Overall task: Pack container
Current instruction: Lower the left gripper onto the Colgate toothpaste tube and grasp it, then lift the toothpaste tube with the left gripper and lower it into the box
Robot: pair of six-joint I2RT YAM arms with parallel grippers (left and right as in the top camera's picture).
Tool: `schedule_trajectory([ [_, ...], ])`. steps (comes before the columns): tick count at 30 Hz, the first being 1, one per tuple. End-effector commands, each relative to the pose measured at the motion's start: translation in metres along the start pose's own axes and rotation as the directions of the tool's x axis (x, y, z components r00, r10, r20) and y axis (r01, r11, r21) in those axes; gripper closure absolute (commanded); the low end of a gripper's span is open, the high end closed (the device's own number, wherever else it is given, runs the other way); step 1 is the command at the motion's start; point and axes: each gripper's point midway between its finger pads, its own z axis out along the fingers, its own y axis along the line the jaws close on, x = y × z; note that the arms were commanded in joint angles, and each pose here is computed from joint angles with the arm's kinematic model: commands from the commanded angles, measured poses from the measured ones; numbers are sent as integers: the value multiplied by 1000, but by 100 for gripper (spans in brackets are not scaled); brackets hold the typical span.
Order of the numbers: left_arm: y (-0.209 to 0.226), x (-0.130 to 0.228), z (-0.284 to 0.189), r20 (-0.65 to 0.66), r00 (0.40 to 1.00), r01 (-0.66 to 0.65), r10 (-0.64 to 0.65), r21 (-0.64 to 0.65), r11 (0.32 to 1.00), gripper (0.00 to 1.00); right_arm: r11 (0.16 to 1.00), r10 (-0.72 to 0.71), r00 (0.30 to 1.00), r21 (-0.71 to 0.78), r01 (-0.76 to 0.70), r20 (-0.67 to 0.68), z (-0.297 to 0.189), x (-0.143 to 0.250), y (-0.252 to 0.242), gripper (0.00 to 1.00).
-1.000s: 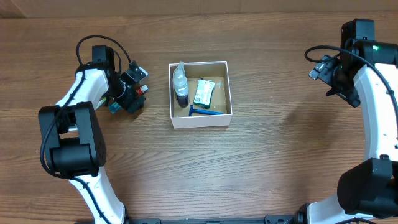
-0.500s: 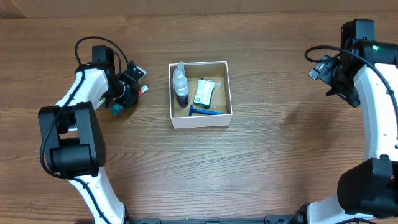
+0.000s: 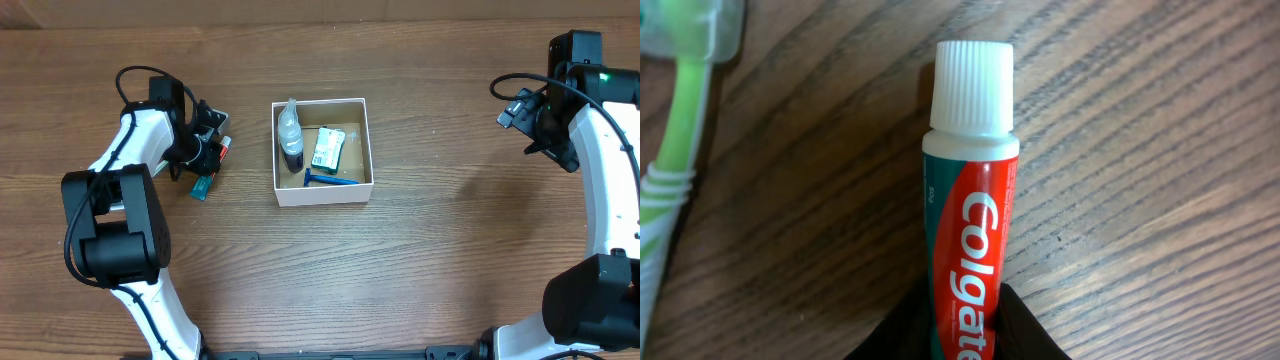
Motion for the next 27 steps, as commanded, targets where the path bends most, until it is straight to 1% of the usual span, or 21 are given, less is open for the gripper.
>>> schedule_trajectory([
  [1, -6, 11, 10, -56, 993, 106, -105, 19, 994, 78, 1000, 8, 1000, -11, -8, 17, -5, -2, 0, 0],
  [3, -4, 4, 2, -48, 992, 120, -119, 15, 993, 74, 1000, 8, 1000, -11, -8, 17, -5, -2, 0, 0],
  [5, -2, -7, -11, -31, 989, 144, -144, 9, 990, 74, 1000, 8, 1000, -11, -8, 17, -5, -2, 0, 0],
  [8, 1, -24, -35, -6, 987, 164, -164, 1, 987, 76, 1000, 8, 1000, -11, -8, 17, -5, -2, 0, 0],
  [11, 4, -42, -67, 30, 985, 170, -170, -8, 985, 82, 1000, 8, 1000, -11, -8, 17, -5, -2, 0, 0],
  [13, 0, -57, -91, 68, 983, 168, -168, 13, 986, 82, 1000, 8, 1000, -11, -8, 17, -5, -2, 0, 0],
  [17, -15, -83, -139, 161, 975, 140, -152, 82, 987, 82, 1000, 8, 1000, -11, -8, 17, -5, -2, 0, 0],
  [21, -33, -102, -187, 253, 959, 97, -129, 133, 986, 81, 1000, 8, 1000, -11, -8, 17, -5, -2, 0, 0],
  [25, -53, -113, -223, 314, 945, 45, -88, 143, 989, 81, 1000, 8, 1000, -11, -8, 17, -5, -2, 0, 0],
  [27, -73, -116, -240, 340, 940, -24, -21, 129, 991, 80, 1000, 7, 1000, -11, -7, 17, -5, -2, 1, 0],
])
